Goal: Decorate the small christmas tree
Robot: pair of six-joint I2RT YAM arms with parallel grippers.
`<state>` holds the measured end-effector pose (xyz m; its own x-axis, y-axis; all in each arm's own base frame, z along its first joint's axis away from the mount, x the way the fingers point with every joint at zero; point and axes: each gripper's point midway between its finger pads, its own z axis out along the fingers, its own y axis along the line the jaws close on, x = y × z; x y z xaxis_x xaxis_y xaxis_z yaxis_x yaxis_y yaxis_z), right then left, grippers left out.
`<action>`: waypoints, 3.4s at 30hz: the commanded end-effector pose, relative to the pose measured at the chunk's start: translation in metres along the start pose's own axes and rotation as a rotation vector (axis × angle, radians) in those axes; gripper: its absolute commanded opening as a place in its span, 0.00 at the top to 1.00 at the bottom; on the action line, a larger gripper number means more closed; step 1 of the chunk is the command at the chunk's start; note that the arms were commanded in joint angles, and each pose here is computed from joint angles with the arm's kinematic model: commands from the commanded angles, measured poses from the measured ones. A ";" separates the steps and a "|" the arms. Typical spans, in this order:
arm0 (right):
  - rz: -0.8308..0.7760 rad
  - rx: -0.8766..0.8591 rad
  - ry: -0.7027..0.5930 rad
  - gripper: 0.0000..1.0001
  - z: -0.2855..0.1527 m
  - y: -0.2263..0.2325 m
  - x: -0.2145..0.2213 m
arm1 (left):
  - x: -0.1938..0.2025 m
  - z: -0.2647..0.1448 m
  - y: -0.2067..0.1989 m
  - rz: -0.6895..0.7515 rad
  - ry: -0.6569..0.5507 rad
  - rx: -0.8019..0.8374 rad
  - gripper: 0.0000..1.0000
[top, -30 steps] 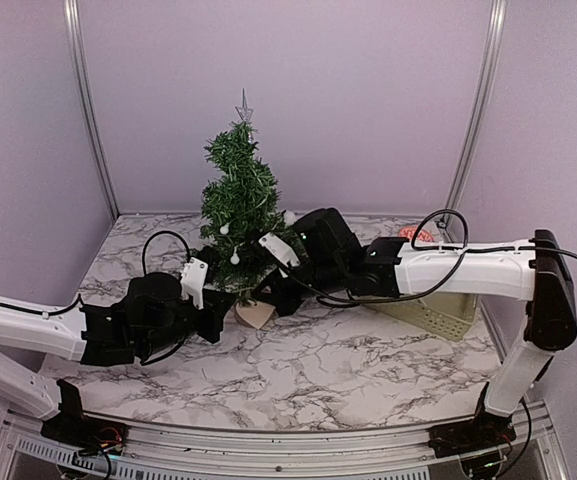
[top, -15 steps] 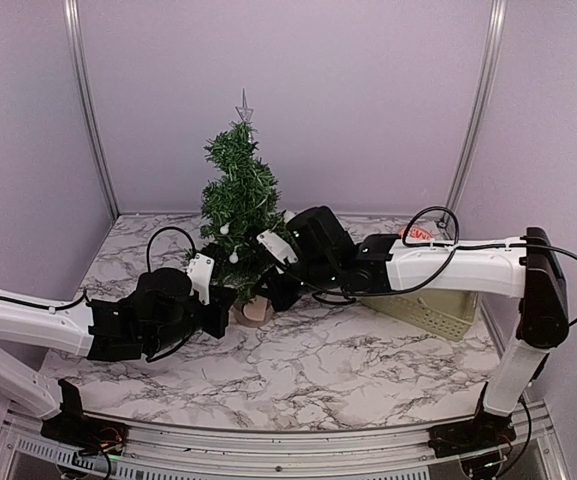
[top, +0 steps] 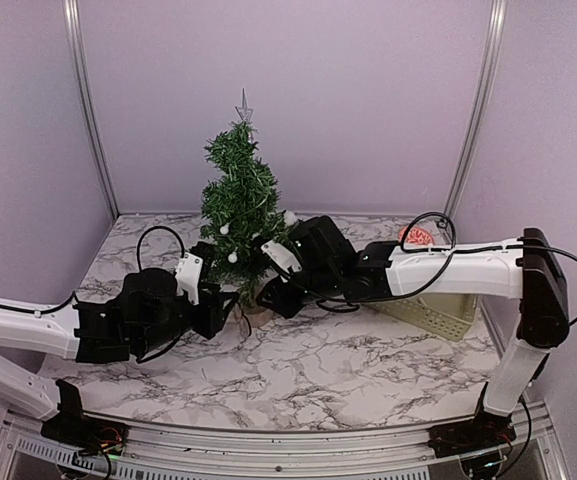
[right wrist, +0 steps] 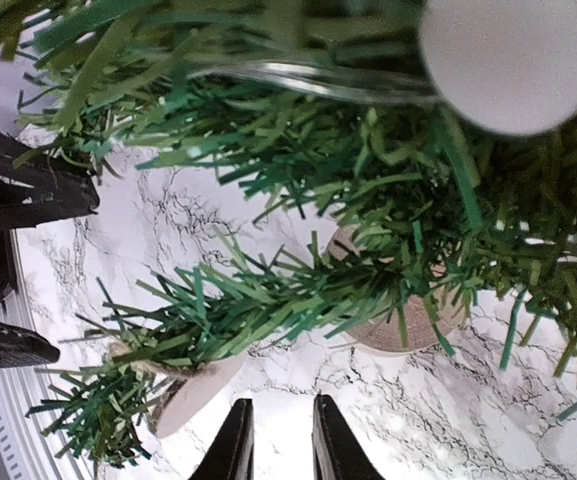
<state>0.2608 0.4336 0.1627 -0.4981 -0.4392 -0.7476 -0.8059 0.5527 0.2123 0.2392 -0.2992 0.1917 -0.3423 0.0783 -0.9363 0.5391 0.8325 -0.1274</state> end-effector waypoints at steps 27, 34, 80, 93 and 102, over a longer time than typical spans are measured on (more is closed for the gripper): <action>0.564 0.423 0.129 0.42 -0.199 -0.187 0.063 | 0.026 -0.030 0.018 -0.073 0.042 0.035 0.34; 0.638 0.565 0.228 0.50 -0.234 -0.255 0.126 | 0.028 -0.024 0.021 -0.075 0.060 0.028 0.34; 0.570 0.509 0.269 0.94 -0.175 -0.338 0.111 | -0.004 -0.032 0.009 0.048 0.030 0.137 0.37; 0.517 0.231 0.100 0.94 -0.181 -0.245 0.037 | -0.023 -0.054 -0.060 0.340 -0.044 0.340 0.37; 0.536 -0.080 0.125 0.94 -0.153 -0.130 0.035 | -0.028 -0.048 -0.132 0.683 -0.050 0.460 0.37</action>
<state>0.3337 0.2059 0.1939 -0.8457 -0.2078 -0.4916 -0.4530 0.7665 0.4552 0.1554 -0.3637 0.2513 0.0356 0.3535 -0.9348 0.8789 0.4342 0.1977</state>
